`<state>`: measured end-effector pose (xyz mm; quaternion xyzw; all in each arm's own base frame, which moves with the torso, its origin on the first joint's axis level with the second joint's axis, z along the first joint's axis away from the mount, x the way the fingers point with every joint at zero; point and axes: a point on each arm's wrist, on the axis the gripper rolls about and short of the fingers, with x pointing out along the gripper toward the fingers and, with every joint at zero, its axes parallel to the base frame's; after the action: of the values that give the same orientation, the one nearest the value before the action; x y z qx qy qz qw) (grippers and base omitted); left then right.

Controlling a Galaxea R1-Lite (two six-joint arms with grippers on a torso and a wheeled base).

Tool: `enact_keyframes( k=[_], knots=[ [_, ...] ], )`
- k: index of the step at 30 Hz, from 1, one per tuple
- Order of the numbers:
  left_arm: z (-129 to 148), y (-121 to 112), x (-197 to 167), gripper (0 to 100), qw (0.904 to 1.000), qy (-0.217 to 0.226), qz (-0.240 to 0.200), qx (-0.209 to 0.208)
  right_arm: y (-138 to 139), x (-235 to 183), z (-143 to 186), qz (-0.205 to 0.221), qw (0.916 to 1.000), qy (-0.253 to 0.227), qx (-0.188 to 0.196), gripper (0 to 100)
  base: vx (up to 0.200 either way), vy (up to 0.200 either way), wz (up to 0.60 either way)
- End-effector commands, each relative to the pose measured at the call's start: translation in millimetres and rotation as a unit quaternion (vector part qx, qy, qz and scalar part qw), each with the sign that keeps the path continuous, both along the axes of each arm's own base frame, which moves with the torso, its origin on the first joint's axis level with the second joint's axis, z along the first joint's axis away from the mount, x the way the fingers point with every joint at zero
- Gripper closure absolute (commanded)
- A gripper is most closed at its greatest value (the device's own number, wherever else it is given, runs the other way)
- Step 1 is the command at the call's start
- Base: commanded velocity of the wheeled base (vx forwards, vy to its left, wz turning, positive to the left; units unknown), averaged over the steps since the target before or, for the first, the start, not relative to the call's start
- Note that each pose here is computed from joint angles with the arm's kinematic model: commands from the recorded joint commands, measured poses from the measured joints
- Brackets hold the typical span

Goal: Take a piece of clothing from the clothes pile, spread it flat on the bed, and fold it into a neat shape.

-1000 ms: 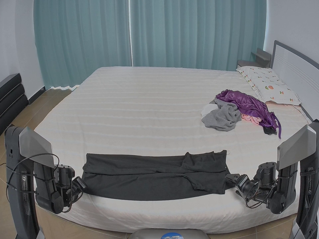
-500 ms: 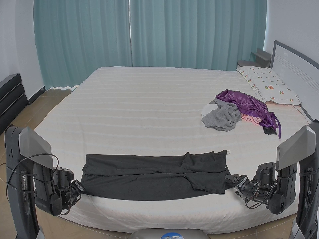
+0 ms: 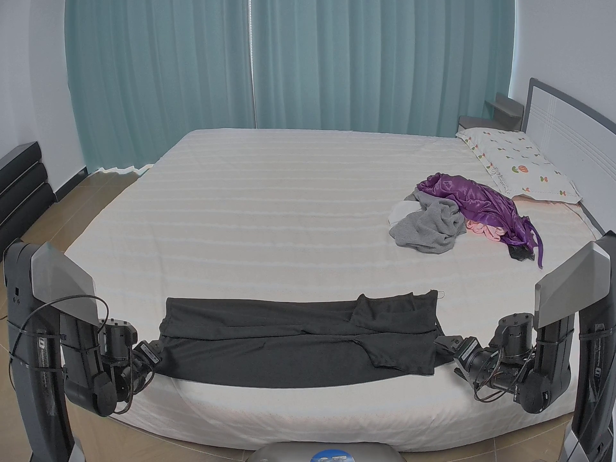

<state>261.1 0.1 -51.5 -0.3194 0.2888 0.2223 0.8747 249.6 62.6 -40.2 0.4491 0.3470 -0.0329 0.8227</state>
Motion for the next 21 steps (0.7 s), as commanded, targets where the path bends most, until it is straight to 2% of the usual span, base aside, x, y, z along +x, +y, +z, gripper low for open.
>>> enact_keyframes(
  k=[1,7,10,15,21],
  knots=[
    [12.2,-0.4,0.1,0,0.9994,-0.035,0.0,-0.002,-4.9,5.2,4.4,-0.011,0.9998,-0.016,0.008,0,0.0,0.0,0.0],
    [16.6,2.3,1.3,0,0.9984,-0.057,0.004,-0.004,-16.9,13.4,11.9,-0.037,0.9985,-0.038,0.013,0,0.0,0.0,0.0],
    [17.9,3.2,-0.3,0,0.9982,-0.058,-0.005,-0.014,-27.1,16.4,19.5,-0.054,0.997,-0.053,0.017,0,0.2,0.0,0.0],
    [18.1,2.3,-0.9,0,0.998,-0.058,-0.015,-0.021,-35.2,20.9,15.7,-0.061,0.9966,-0.051,0.022,0,0.2,0.0,0.0],
    [25.5,2.3,1.1,0,0.9963,-0.074,-0.026,-0.034,-35.6,21.9,4.5,-0.061,0.9974,-0.035,0.016,0,0.0,0.0,0.0]
  ],
)
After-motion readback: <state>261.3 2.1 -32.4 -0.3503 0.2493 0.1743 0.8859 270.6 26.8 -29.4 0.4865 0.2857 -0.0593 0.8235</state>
